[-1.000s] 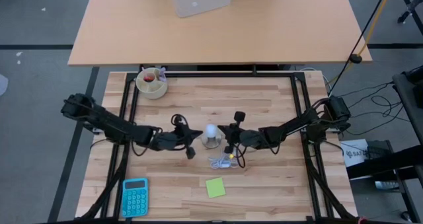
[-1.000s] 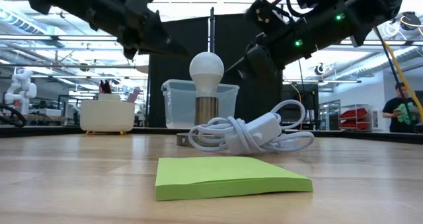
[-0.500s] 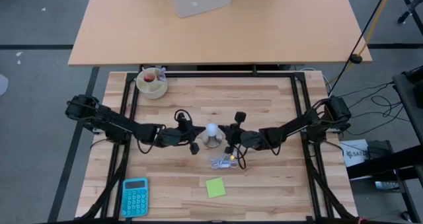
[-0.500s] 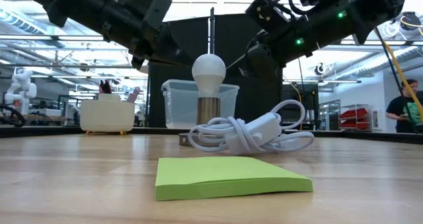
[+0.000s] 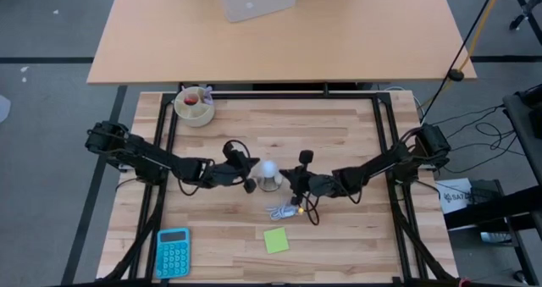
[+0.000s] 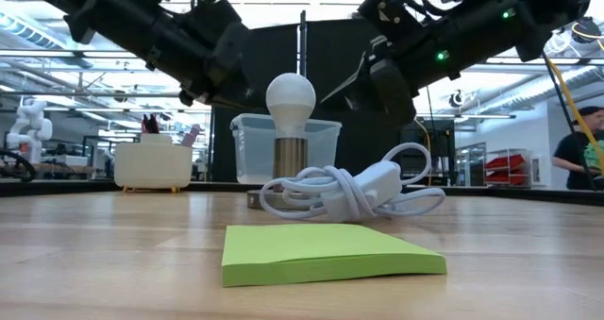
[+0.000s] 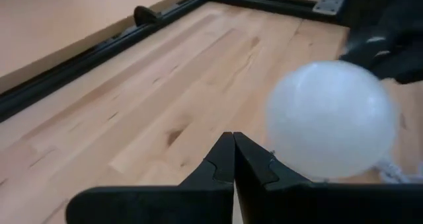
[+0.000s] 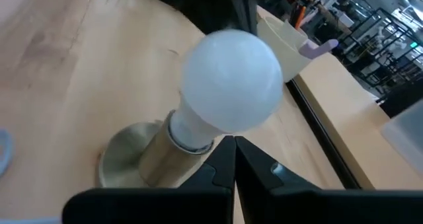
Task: Screw lightbulb
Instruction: Insert the lightbulb into the lamp
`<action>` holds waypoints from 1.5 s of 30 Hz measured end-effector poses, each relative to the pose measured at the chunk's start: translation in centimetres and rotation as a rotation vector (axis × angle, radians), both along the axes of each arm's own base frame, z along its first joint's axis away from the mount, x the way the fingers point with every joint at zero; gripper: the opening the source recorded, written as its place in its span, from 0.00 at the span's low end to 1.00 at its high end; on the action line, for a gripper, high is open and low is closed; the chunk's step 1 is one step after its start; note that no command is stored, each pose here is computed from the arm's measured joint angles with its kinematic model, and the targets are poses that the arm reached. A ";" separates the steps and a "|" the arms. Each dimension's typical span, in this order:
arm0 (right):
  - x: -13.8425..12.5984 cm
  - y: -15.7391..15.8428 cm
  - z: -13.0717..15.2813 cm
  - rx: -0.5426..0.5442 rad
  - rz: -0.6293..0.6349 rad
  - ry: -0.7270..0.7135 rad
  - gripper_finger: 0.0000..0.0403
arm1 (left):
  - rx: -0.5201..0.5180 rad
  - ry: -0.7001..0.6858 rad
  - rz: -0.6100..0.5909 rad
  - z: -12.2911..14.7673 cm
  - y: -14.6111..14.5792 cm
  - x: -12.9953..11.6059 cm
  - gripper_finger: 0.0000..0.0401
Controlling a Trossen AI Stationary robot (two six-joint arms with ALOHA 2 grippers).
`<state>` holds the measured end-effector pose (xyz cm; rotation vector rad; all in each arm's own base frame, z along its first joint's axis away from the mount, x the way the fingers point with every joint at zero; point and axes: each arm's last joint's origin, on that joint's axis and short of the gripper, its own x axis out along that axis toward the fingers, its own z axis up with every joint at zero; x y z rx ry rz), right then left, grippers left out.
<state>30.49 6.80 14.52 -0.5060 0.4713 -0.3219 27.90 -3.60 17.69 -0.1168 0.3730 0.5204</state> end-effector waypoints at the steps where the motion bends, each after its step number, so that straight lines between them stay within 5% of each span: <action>1: 0.0 0.1 0.0 -0.001 0.002 0.000 0.00 | 0.000 -0.002 0.001 0.0 0.0 0.0 0.00; 15: 0.1 -1.0 -0.2 -0.012 -0.040 0.023 0.00 | 0.120 -0.065 -0.115 3.3 -3.0 -1.8 0.00; 22: 0.5 -1.9 0.4 -0.033 -0.053 -0.029 0.00 | 0.078 -0.060 -0.237 2.8 -3.4 -1.4 0.00; 45: 0.4 -1.0 0.6 -0.058 -0.015 -0.027 0.00 | -0.004 -0.009 -0.181 0.4 -1.3 0.2 0.00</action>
